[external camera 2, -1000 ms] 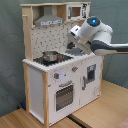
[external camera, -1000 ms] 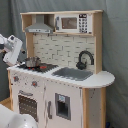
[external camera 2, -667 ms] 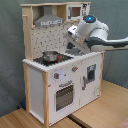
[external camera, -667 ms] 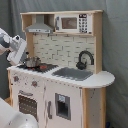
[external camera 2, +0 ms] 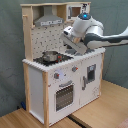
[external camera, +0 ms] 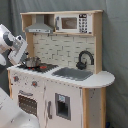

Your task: Play with the kitchen

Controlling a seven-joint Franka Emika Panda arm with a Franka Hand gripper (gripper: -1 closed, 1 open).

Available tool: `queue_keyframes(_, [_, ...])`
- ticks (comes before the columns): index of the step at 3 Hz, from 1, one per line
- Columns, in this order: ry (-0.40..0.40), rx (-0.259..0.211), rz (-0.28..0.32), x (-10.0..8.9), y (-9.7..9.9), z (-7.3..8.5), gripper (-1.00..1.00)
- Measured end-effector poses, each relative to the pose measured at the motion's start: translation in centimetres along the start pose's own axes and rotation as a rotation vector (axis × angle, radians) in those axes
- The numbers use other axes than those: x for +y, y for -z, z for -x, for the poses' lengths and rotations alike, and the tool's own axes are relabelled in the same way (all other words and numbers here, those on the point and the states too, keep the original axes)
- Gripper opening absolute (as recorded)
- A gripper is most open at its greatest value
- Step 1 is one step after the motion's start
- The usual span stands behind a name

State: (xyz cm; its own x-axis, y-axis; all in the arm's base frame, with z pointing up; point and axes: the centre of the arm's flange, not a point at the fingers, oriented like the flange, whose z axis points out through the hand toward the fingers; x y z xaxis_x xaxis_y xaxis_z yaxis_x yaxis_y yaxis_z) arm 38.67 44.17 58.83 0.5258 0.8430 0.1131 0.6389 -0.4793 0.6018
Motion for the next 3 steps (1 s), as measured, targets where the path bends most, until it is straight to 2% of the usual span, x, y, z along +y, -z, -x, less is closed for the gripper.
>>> queue_keyframes(3, [0.004, 0.016, -0.133, 0.5, -0.6, -2.8, 1.0])
